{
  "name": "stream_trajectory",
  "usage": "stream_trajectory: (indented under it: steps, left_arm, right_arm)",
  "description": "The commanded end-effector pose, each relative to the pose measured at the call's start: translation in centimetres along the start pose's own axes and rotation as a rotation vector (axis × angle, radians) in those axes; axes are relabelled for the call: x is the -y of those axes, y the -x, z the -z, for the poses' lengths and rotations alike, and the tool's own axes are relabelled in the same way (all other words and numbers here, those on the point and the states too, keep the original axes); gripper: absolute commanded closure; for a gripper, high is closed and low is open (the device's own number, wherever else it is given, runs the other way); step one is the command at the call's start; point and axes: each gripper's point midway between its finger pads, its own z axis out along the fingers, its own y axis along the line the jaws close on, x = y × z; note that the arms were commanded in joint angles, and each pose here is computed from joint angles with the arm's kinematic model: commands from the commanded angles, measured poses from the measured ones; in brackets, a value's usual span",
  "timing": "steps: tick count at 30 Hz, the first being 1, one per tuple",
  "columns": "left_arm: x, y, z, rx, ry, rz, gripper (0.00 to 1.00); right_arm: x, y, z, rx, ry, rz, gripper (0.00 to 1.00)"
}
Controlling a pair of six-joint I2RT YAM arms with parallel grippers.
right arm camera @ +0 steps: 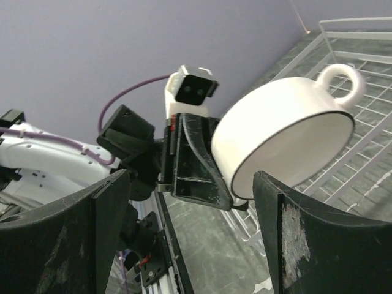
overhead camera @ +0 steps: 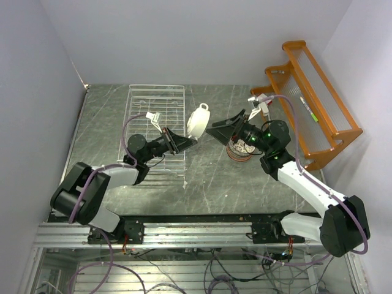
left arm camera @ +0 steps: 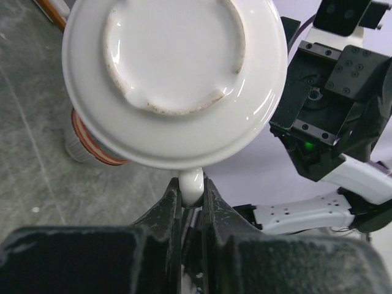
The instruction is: Unload the bowls from the dish rack
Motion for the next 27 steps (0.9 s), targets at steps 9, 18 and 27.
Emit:
stream_trajectory:
  steps: [9, 18, 27]
  left_arm:
    - [11.0, 3.3, 1.2, 0.098, -0.468, -0.124, 0.93]
    - [12.1, 3.2, 2.0, 0.107, -0.487, -0.137, 0.93]
    - [12.5, 2.9, 2.3, 0.112, -0.491, -0.144, 0.93]
  right_arm:
    - [-0.9, 0.3, -0.8, -0.018, 0.09, 0.024, 0.2]
    - [-0.7, 0.3, -1.6, -0.007, 0.124, 0.025, 0.23]
    - [-1.4, 0.8, -3.4, 0.001, 0.196, 0.011, 0.41]
